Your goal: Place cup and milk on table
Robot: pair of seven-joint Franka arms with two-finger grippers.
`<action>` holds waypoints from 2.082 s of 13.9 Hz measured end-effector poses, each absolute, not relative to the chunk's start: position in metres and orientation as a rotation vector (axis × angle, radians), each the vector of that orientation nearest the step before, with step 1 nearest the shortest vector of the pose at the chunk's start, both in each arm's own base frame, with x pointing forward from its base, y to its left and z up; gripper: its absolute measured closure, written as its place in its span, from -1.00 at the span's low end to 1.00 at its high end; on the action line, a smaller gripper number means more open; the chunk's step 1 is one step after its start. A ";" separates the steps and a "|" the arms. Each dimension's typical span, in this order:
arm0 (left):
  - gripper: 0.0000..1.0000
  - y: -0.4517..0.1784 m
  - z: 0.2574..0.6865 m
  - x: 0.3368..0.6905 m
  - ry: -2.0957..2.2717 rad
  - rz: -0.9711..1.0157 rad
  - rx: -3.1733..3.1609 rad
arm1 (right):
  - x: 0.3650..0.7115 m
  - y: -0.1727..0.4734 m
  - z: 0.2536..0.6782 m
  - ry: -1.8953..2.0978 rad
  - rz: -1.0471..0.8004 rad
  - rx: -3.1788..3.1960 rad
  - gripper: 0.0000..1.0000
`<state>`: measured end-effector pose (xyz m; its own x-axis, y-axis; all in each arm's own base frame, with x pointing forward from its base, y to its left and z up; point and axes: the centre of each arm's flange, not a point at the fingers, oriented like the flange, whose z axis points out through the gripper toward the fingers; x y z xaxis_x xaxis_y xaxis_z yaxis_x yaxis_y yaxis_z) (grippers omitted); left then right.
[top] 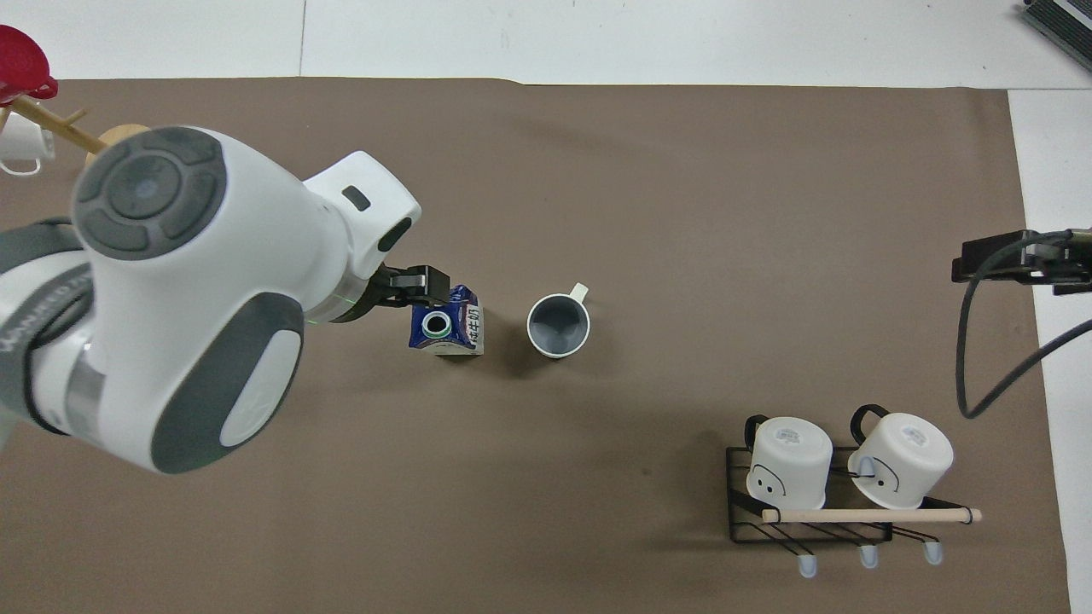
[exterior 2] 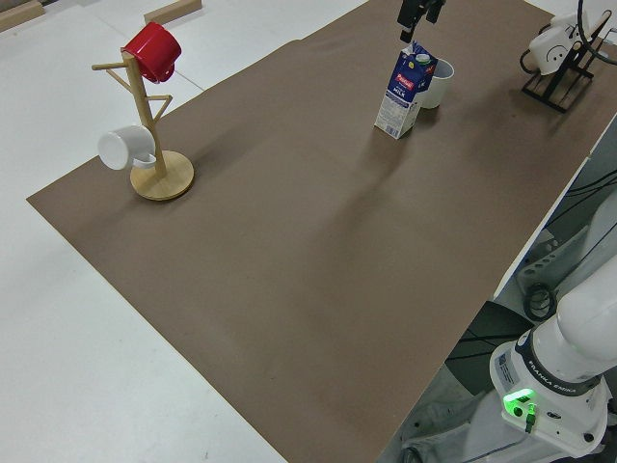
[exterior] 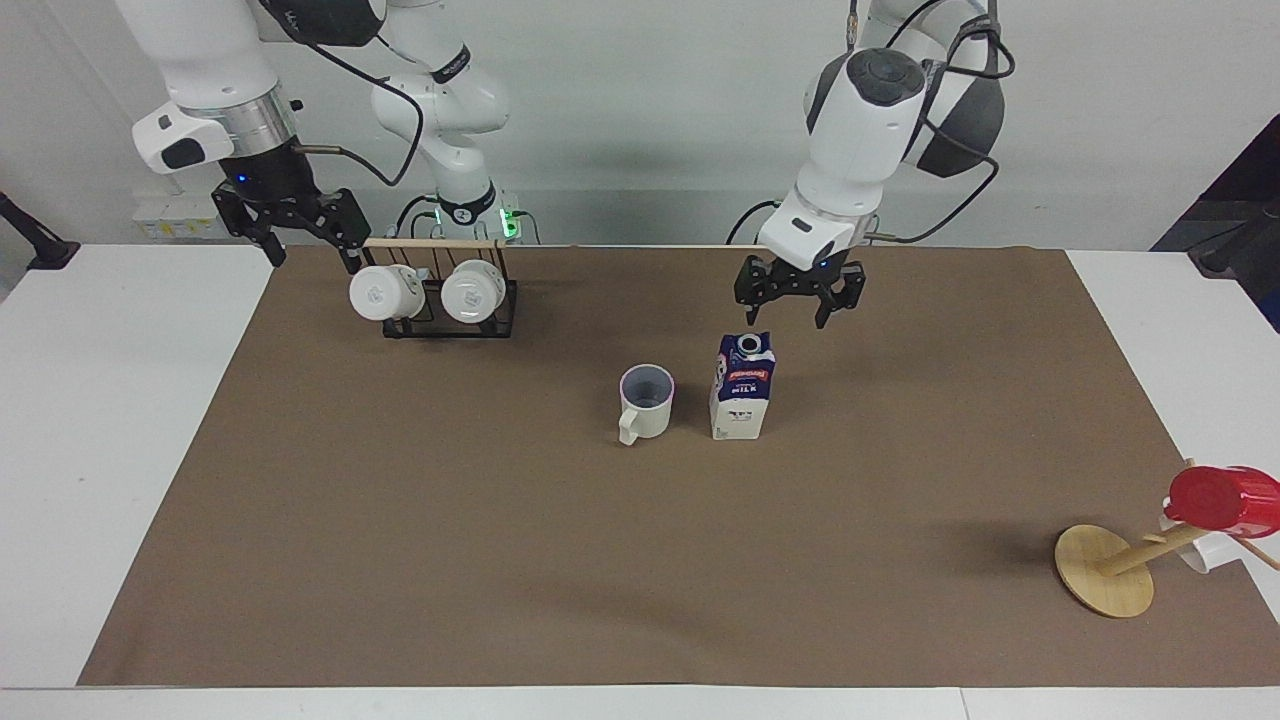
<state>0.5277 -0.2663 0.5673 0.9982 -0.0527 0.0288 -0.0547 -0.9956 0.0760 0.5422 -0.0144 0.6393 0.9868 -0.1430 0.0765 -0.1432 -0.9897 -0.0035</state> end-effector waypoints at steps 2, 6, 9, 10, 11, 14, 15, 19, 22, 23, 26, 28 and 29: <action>-1.00 -0.238 0.593 0.534 -0.021 0.025 3.070 | 0.542 -0.014 0.639 -0.225 0.119 3.129 -1.00; -1.00 -0.158 0.618 0.553 -0.014 -0.018 3.093 | 0.542 -0.013 0.639 -0.222 0.118 3.129 -1.00; -1.00 -0.106 0.628 0.558 -0.062 -0.044 3.148 | 0.542 -0.013 0.639 -0.222 0.118 3.129 -1.00; -1.00 -0.095 0.634 0.558 -0.067 -0.050 3.159 | 0.542 -0.013 0.639 -0.222 0.118 3.129 -1.00; -1.00 -0.086 0.638 0.557 -0.063 -0.059 3.164 | 0.542 -0.013 0.639 -0.222 0.118 3.129 -1.00; -1.00 -0.066 0.645 0.553 -0.034 -0.107 3.166 | 0.542 -0.013 0.638 -0.222 0.112 3.129 -1.00; -1.00 -0.064 0.651 0.549 -0.029 -0.118 3.166 | 0.539 -0.013 0.638 -0.223 0.081 3.130 -1.00; -1.00 -0.048 0.668 0.542 -0.020 -0.097 3.160 | 0.521 -0.016 0.665 -0.223 -0.017 3.128 -1.00; -1.00 -0.031 0.675 0.540 0.027 -0.076 3.157 | 0.518 -0.020 0.672 -0.223 0.004 3.130 -1.00; -1.00 -0.029 0.676 0.540 0.034 -0.072 3.156 | 0.518 -0.020 0.672 -0.224 0.006 3.130 -1.00; -1.00 -0.030 0.676 0.540 0.030 -0.069 3.155 | 0.519 -0.020 0.671 -0.224 0.005 3.130 -1.00; -1.00 -0.031 0.676 0.540 0.029 -0.069 3.155 | 0.519 -0.020 0.671 -0.224 0.005 3.130 -1.00; -1.00 -0.031 0.676 0.540 0.029 -0.069 3.155 | 0.519 -0.020 0.671 -0.223 0.005 3.130 -1.00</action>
